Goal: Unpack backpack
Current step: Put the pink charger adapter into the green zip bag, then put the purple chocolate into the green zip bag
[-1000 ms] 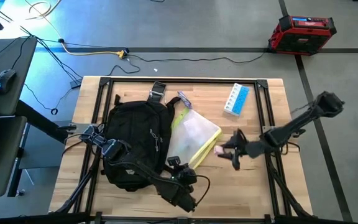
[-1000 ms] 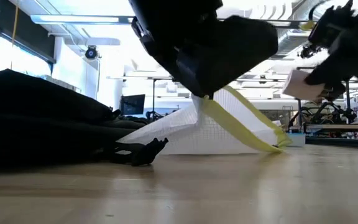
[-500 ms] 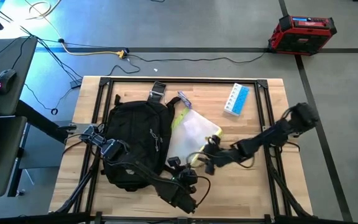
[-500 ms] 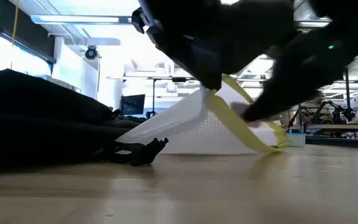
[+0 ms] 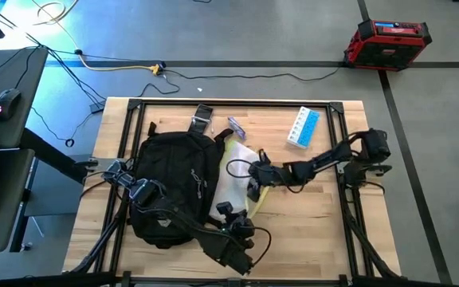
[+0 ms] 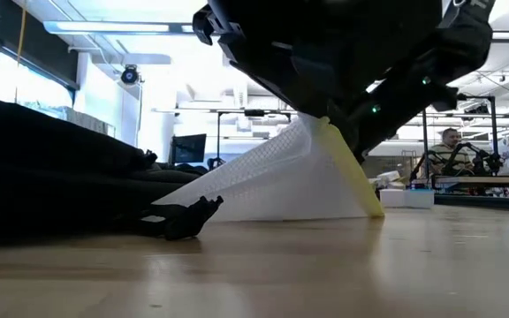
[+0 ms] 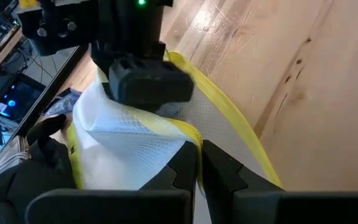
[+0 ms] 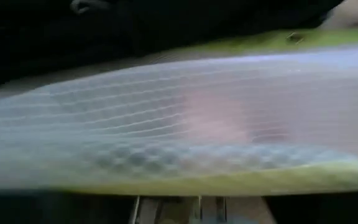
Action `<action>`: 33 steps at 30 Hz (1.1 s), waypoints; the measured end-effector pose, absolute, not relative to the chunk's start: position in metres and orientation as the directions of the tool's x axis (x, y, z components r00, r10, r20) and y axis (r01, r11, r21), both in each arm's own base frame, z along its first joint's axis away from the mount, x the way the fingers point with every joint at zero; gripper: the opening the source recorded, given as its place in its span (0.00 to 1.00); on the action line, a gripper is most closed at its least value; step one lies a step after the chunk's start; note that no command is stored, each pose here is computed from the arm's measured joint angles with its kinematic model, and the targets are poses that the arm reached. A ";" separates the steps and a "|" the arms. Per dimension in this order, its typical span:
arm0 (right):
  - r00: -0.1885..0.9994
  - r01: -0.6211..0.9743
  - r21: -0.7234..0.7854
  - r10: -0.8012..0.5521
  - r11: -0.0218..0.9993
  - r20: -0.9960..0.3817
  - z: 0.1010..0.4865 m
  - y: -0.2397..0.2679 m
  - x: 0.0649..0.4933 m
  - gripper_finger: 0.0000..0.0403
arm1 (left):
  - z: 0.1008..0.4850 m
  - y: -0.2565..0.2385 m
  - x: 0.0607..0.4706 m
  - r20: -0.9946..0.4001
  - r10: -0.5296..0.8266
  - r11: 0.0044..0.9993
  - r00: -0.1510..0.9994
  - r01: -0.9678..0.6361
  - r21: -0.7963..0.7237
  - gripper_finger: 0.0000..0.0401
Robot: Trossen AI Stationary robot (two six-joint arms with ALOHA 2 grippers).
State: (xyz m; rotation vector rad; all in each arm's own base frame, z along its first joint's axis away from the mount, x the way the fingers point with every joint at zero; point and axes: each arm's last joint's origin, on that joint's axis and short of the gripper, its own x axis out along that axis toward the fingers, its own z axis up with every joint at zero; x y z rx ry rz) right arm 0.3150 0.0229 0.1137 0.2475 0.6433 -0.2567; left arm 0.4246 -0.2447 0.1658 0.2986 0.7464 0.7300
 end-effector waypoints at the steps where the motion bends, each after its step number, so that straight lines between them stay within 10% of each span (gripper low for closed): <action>1: 0.770 0.310 0.168 -0.143 0.936 -0.622 0.115 0.022 0.315 0.81 | 0.166 -0.245 0.425 -0.509 0.696 0.718 0.506 -0.496 0.489 0.00; 5: 0.758 0.333 0.130 -0.183 0.934 -0.625 0.123 0.022 0.310 0.96 | 0.165 -0.244 0.425 -0.510 0.697 0.717 0.505 -0.497 0.488 0.00; 13: 0.754 0.270 -0.043 -0.239 0.962 -0.612 0.154 0.045 0.291 0.83 | 0.165 -0.247 0.424 -0.518 0.689 0.725 0.506 -0.492 0.483 0.00; 25: 0.643 -0.165 -0.116 0.018 0.979 -0.766 0.170 0.124 0.227 0.78 | 0.164 -0.240 0.426 -0.563 0.673 0.738 0.480 -0.488 0.466 0.00; 33: 0.748 0.268 -0.339 -0.417 0.902 -0.516 0.203 0.089 0.200 0.77 | 0.163 -0.217 0.419 -0.604 0.723 0.675 0.334 -0.528 0.516 0.00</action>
